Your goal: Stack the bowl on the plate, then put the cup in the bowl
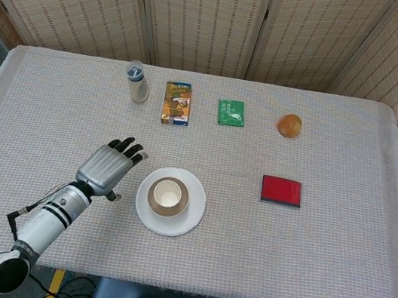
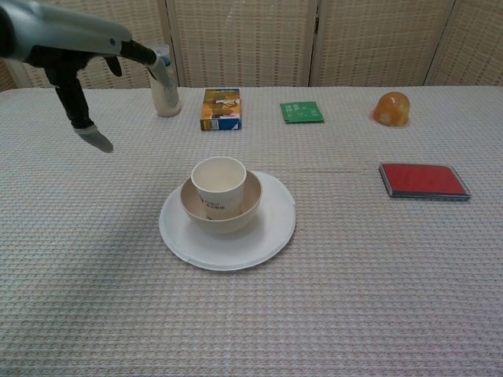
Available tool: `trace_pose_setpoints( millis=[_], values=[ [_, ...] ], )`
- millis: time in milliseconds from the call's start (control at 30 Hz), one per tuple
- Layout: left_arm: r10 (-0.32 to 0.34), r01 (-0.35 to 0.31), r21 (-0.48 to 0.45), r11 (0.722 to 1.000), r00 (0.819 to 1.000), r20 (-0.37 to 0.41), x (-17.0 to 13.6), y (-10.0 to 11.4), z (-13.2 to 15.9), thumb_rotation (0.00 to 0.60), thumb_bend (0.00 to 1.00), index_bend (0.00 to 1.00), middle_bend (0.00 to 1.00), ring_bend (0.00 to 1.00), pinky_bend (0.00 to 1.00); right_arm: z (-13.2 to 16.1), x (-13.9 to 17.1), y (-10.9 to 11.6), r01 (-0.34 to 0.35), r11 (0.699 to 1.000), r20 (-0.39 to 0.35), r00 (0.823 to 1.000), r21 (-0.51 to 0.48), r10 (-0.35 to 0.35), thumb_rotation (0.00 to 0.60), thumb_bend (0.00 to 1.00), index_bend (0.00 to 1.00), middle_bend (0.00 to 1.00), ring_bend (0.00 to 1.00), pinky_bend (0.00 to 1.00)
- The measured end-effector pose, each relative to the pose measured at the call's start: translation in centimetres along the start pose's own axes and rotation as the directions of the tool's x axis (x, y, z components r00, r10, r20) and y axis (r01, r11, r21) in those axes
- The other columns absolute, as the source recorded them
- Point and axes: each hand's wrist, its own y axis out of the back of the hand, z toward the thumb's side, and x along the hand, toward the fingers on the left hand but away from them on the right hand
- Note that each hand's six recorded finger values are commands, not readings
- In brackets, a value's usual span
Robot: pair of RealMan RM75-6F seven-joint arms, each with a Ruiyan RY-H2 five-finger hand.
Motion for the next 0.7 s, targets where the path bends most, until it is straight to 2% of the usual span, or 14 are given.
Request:
trace_pose_setpoints(
  millis=[200, 300, 433, 567, 700],
  values=[
    [0.110, -0.117, -0.068, 0.991, 0.989, -0.098, -4.2, -0.8, -4.9, 0.600, 0.11, 0.18, 0.14, 0.00, 0.20, 0.8, -0.2, -1.6, -0.038, 0.997, 0.002, 0.999, 0.061, 0.038, 0.600, 0.23, 0.00, 0.06, 0.00, 0.00],
    [0.182, -0.203, -0.124, 0.971, 0.970, -0.162, -6.7, -2.0, -7.8, 0.600, 0.11, 0.17, 0.13, 0.00, 0.20, 1.2, -0.3, -2.6, -0.054, 0.993, 0.013, 0.998, 0.101, 0.053, 0.600, 0.24, 0.00, 0.04, 0.00, 0.00],
    [0.249, -0.306, -0.170, 0.937, 0.924, -0.290, -10.7, -5.2, -12.9, 0.600, 0.11, 0.17, 0.13, 0.00, 0.20, 1.6, -0.6, -3.9, -0.072, 0.983, 0.041, 0.997, 0.167, 0.066, 0.600, 0.24, 0.00, 0.03, 0.00, 0.00],
    [0.276, -0.348, -0.151, 0.925, 0.891, -0.362, -13.9, -8.4, -16.5, 0.600, 0.11, 0.17, 0.13, 0.00, 0.20, 2.0, -1.0, -5.6, -0.097, 0.966, 0.082, 0.993, 0.240, 0.080, 0.600, 0.24, 0.00, 0.02, 0.00, 0.00],
    [0.281, -0.337, -0.093, 0.937, 0.883, -0.377, -16.1, -11.3, -17.9, 0.600, 0.11, 0.16, 0.13, 0.00, 0.20, 2.4, -1.2, -7.2, -0.121, 0.948, 0.121, 0.989, 0.294, 0.089, 0.600, 0.24, 0.00, 0.01, 0.00, 0.00]
  ],
)
